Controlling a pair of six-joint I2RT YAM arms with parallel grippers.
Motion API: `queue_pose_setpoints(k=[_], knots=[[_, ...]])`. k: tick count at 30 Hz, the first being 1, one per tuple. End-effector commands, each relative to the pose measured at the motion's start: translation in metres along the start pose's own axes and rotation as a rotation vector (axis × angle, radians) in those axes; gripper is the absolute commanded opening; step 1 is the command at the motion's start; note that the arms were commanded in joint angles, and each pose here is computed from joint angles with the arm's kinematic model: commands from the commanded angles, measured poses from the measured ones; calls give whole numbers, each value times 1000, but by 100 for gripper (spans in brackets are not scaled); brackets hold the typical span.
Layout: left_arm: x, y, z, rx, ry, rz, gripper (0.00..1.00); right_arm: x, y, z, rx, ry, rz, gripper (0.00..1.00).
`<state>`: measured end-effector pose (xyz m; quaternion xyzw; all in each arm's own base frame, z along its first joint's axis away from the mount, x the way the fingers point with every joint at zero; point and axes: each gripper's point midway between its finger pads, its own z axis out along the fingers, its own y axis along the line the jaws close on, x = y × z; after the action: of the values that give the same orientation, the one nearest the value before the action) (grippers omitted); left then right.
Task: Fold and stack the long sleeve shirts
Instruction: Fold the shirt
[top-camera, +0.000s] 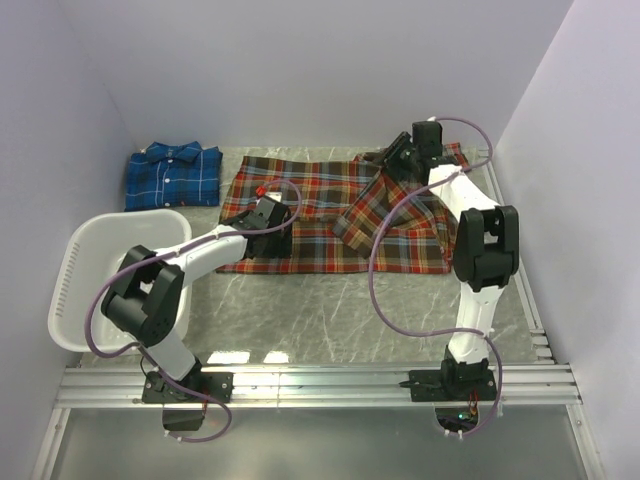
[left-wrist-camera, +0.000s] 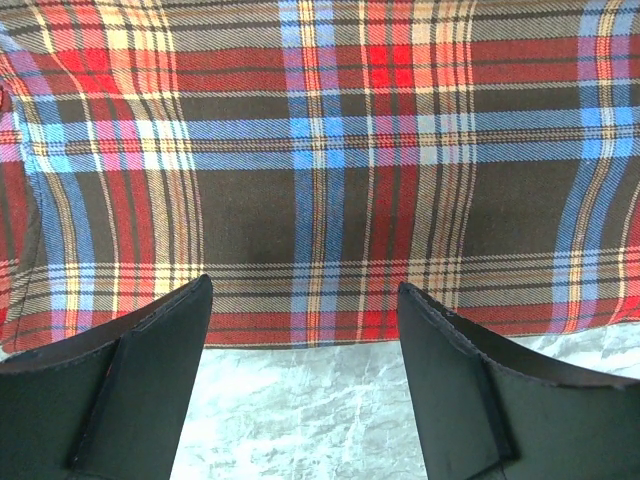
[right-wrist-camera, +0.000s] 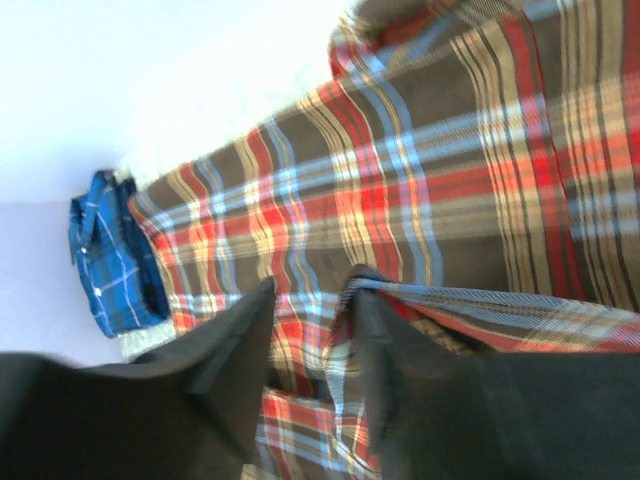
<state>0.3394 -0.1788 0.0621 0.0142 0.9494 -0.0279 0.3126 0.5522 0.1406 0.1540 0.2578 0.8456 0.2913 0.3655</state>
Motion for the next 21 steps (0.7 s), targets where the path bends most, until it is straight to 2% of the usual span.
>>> queue_pose_setpoints(k=[1,4,10,14,16,17,19,20,21], knots=[[-15,-5,-4,15,-20,-38,80,-34,26,-11,-38,-70,-55,55],[-19,-2,-6,23,-14,-90,80,-46,30,-28,-19,-89,-93,61],[-44,0,-3,40,-15,-221,80,-54,19,-77,31,-134,-161,63],[-52,10,13,30,20,-289,79,-30,-12,-95,105,-78,-165,63],[-54,19,21,23,38,-331,79,-23,-16,-109,89,-85,-141,59],[-53,22,26,19,51,-354,78,-2,-43,-106,129,-42,-105,58],[-47,31,38,21,92,-403,78,9,-51,-114,99,-42,-41,54],[-42,34,44,21,112,-421,78,29,-83,-113,141,0,10,53],[-37,38,47,14,127,-438,78,35,-88,-111,128,2,53,52]])
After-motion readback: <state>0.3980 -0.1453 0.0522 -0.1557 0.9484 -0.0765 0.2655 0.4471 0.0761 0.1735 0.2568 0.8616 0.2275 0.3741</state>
